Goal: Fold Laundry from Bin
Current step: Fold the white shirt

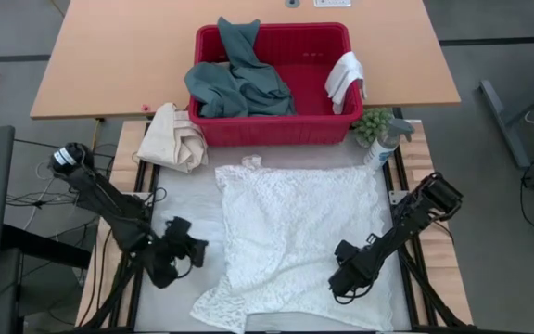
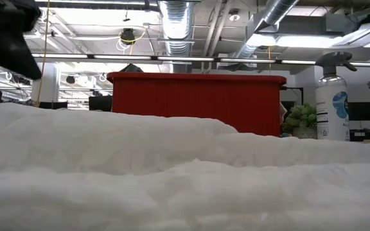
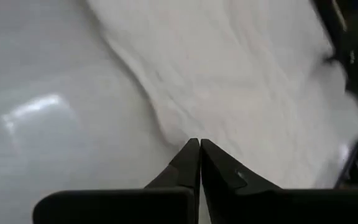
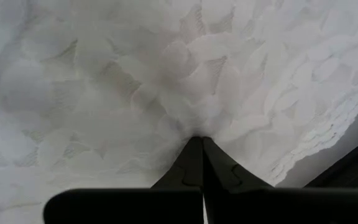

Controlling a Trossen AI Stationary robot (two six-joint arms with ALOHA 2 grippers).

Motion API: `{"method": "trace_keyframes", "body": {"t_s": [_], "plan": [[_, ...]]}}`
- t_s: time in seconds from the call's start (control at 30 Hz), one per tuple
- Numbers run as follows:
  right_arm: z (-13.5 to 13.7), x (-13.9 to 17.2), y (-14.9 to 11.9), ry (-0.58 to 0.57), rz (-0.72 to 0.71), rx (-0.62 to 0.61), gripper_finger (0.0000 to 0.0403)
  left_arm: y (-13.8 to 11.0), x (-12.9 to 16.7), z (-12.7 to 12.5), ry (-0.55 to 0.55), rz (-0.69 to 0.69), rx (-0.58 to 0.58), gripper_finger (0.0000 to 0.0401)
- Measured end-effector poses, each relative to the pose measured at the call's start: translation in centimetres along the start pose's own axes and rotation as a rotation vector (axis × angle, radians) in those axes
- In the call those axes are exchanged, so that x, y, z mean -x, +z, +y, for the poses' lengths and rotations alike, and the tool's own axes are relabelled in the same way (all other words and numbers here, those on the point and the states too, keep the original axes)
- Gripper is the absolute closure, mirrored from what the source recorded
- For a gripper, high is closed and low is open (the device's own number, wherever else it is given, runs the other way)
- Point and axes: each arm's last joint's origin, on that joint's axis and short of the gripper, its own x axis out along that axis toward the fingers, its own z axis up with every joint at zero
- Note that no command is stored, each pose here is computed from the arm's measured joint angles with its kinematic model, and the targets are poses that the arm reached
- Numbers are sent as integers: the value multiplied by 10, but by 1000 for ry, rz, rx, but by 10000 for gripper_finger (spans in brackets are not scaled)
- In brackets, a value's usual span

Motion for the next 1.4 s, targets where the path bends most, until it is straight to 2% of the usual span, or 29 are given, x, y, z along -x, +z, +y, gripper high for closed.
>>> {"method": "trace_keyframes", "body": {"t_s": [0.17,0.3,0.43,0.67,0.9,1.07,1.2,1.4], "plan": [[1,0,-2,4,10,7,386,-11,-28,9,-142,108,35,401],[1,0,-2,5,11,11,386,-26,-44,23,-80,235,68,401],[1,0,-2,7,14,14,386,-34,-60,23,-89,230,67,401],[1,0,-2,12,17,18,386,-33,-86,20,-128,202,49,396],[2,0,-2,24,17,19,385,-15,-90,8,-207,40,13,327],[2,0,-2,25,16,23,385,-3,-99,2,-259,51,-27,268],[2,0,-1,24,14,24,385,4,-102,1,-270,55,-17,229],[2,0,-1,24,14,26,385,7,-108,8,-219,160,-50,203]]}}
